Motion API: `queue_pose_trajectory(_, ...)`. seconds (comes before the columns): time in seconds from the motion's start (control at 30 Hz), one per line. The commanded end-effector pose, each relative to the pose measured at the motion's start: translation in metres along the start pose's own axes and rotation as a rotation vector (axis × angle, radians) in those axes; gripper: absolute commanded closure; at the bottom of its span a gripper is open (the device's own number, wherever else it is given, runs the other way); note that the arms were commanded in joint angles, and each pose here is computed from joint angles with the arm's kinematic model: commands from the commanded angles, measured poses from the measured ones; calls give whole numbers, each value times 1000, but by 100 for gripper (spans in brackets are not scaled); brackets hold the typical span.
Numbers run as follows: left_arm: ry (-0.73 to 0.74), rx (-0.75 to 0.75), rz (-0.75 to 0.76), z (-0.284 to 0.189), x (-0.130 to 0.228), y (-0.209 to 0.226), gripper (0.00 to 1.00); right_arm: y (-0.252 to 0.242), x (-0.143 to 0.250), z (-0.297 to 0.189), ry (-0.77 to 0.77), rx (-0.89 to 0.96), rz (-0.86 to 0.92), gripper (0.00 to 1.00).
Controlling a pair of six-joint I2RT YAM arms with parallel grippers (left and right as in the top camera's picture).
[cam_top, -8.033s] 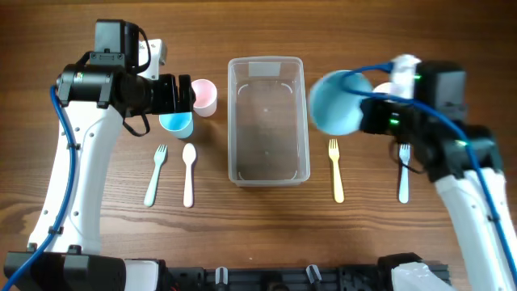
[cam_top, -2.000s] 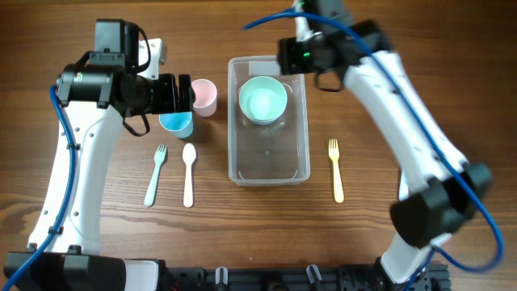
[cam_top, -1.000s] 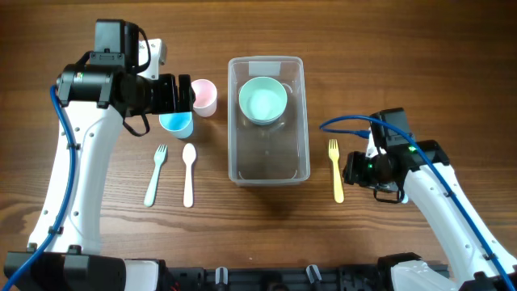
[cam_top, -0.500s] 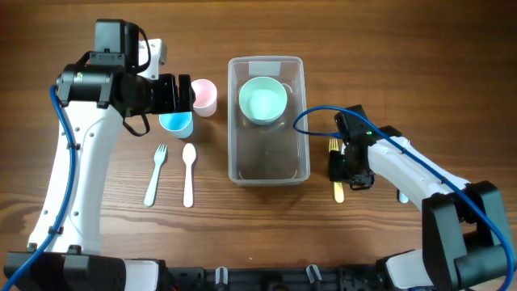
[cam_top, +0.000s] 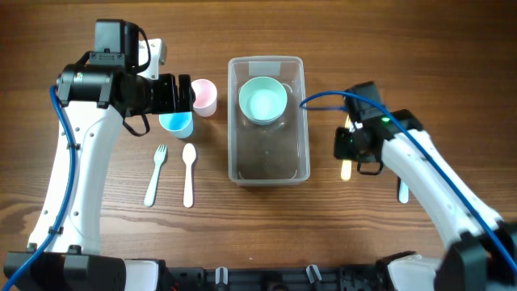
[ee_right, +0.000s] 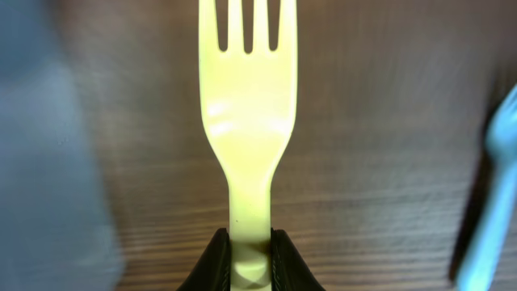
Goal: Pack container
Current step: 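Lay the yellow fork in the container's near end and release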
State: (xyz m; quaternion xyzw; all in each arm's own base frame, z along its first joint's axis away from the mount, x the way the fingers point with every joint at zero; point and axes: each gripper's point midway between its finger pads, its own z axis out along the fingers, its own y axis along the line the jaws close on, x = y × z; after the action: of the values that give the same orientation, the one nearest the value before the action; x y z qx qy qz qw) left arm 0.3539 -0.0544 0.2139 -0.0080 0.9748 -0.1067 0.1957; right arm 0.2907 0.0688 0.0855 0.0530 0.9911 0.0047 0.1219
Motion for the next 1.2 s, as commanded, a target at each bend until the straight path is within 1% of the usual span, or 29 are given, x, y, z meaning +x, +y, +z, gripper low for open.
queue_pose_trajectory(0.0, -12, 4, 25, -3, -4, -3, 0, 30, -34, -73, -228, -99, -217, 96)
queue_pose_trajectory(0.03, -12, 4, 25, -3, -4, -3, 0, 48, -35, -95, -290, -144, -361, 96)
queue_pose_trajectory(0.07, -12, 4, 25, -3, -4, -3, 0, 82, -28, -119, -364, -240, -624, 96)
queue_pose_trajectory(0.1, -12, 4, 25, -3, -4, -3, 0, 105, -17, -127, -395, -311, -806, 96)
queue_pose_trajectory(0.2, -13, 4, 25, -3, -4, -3, 0, 147, 17, -127, -411, -426, -1201, 96)
queue_pose_trajectory(0.23, -12, 4, 25, -3, -4, -3, 0, 153, 23, -123, -413, -426, -1302, 96)
queue_pose_trajectory(0.27, -12, 4, 25, -3, -4, -3, 0, 161, 30, -115, -416, -420, -1447, 96)
queue_pose_trajectory(0.3, -13, 4, 25, -3, -4, -3, 0, 169, 32, -109, -421, -418, -1531, 96)
queue_pose_trajectory(0.37, -12, 4, 25, -3, -4, -3, 0, 181, 28, -98, -441, -415, -1597, 96)
queue_pose_trajectory(0.43, -13, 4, 25, -3, -4, -3, 0, 192, 21, -74, -427, -407, -1640, 96)
queue_pose_trajectory(0.57, -13, 4, 25, -3, -4, -3, 0, 201, 15, -24, -343, -384, -1642, 96)
queue_pose_trajectory(0.63, -12, 4, 25, -3, -4, -3, 0, 190, 16, -4, -268, -322, -1642, 96)
queue_pose_trajectory(0.67, -12, 4, 25, -3, -4, -3, 0, 189, 18, 0, -247, -323, -1644, 96)
queue_pose_trajectory(0.8, -12, 4, 25, -3, -4, -3, 0, 179, 29, 4, -176, -328, -1646, 96)
queue_pose_trajectory(0.9, -13, 4, 25, -3, -4, -3, 0, 172, 24, 7, -163, -273, -1647, 96)
queue_pose_trajectory(1.07, -13, 4, 25, -3, -4, -3, 0, 164, 33, 8, -108, -279, -1649, 96)
queue_pose_trajectory(1.1, -12, 4, 25, -3, -4, -3, 0, 163, 34, 8, -104, -279, -1650, 94)
queue_pose_trajectory(1.13, -12, 4, 25, -3, -4, -3, 0, 163, 34, 8, -106, -278, -1650, 91)
queue_pose_trajectory(1.17, -13, 4, 25, -3, -4, -3, 0, 164, 33, 8, -108, -278, -1650, 82)
